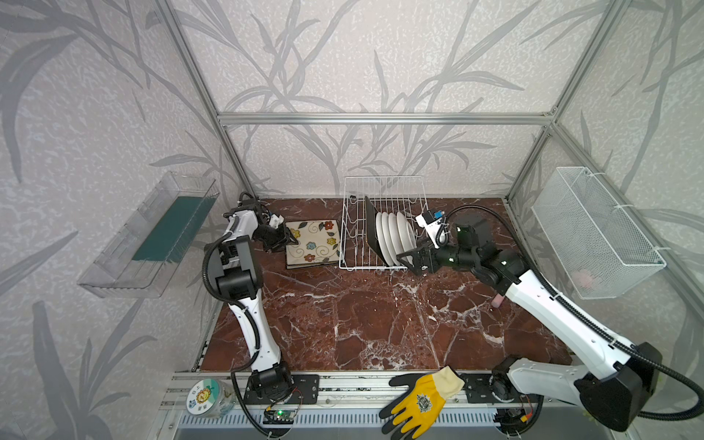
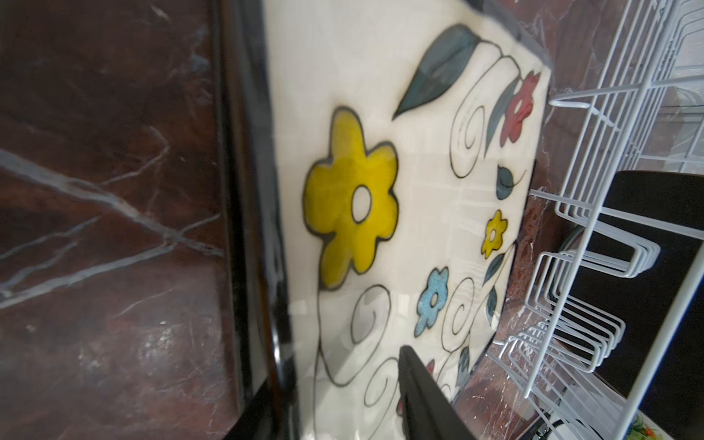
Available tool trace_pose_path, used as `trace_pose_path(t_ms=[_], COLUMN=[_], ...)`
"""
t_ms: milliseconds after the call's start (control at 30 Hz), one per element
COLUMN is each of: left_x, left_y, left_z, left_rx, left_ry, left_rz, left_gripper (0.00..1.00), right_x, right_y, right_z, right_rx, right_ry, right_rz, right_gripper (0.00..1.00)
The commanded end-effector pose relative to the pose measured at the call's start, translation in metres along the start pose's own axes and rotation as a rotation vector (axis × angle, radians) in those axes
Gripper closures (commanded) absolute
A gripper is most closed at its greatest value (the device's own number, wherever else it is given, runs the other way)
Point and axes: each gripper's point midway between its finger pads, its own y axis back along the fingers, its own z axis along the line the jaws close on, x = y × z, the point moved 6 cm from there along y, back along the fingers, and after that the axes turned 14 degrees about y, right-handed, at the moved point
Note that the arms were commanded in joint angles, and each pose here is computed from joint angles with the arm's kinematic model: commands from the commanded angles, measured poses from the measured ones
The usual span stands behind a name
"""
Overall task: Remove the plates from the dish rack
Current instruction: 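Lower the floral plate flat onto the other floral plate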
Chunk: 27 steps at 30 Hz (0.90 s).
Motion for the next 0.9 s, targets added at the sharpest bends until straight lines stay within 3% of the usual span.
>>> trace_pose_path(t_ms=[0,467,867], left_x=[0.000,-0.009,-0.009], left_y=[0.001,0.007,0.048], left_z=[-0.003,0.005,-0.031], left_rx=[0.012,-0.062,0.067], left_ry=[-0.009,0.033,0.002], left_rz=[-0.003,-0.062,-0.196], left_gripper=[0.55,0.53,0.35], right_x=[-0.003,-0.003,-0.007], right_y=[0.006,0.006,0.008], right_z=[0.003,0.003,0.003], right_rx=[0.002,0.003,0.010], right_ry=[0.016,0.017,0.019], right_rz=[-0.014,-0.012,-0.023], right_gripper=[0.01,0.01,0.01])
